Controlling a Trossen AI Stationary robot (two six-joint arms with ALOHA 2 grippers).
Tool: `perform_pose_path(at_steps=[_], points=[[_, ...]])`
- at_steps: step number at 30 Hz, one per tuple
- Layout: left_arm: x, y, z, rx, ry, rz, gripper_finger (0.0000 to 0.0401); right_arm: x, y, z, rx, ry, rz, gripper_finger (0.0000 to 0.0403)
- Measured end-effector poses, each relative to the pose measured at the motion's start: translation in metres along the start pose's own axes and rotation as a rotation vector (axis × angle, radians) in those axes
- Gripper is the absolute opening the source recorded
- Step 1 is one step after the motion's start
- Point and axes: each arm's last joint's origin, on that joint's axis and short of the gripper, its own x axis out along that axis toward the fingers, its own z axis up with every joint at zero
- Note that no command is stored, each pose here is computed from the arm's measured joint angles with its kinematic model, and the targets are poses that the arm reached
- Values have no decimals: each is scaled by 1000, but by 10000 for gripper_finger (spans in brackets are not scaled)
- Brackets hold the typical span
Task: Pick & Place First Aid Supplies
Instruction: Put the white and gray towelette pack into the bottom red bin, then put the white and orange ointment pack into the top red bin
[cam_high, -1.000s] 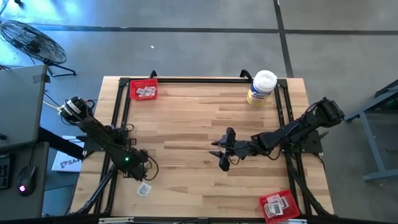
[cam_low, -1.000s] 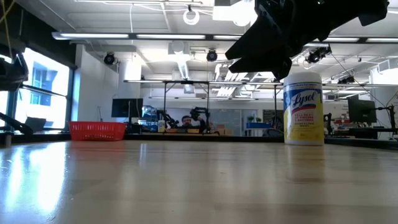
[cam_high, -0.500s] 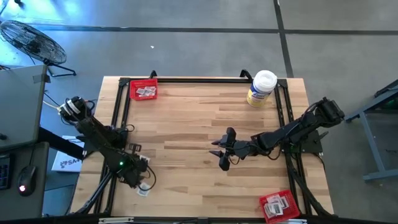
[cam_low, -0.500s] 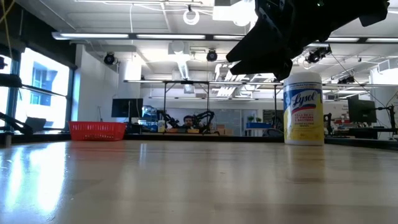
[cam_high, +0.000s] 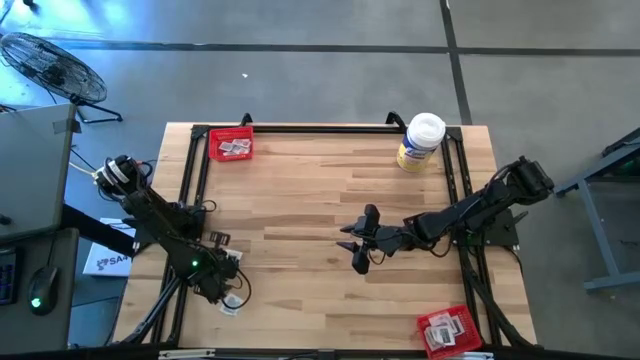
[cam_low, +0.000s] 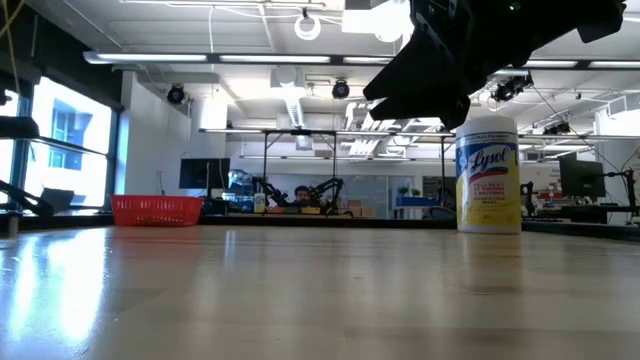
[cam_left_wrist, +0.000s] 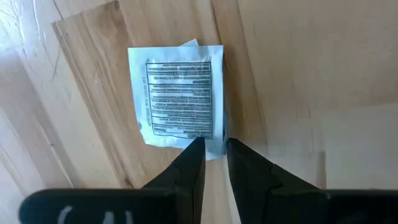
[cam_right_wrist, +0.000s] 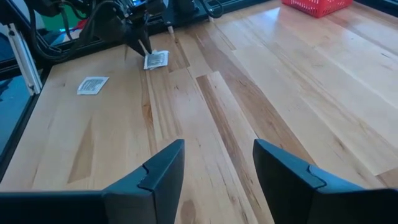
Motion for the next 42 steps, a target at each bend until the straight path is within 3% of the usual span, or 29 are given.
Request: perform_pose_path(at_steps=[9,19,29,33,38,42], points=[[0,1,-1,1,3,11,5,0,0,0,0,2,4,185],[-7,-1,7,6,-67,28,1,0,1,0,5,9,20,184],[-58,-11,45,33,-396,68,0,0,1,1,10,-5,28,185],[-65,-2,53,-81,-575,-34,0,0,1,1,9,-6,29,184],[-57,23,53,-160,-579,-118,0,0,3,3,16,-16,51,185],[-55,28,54,-136,-563,-128,0,-3,8,0,8,-12,68,184]])
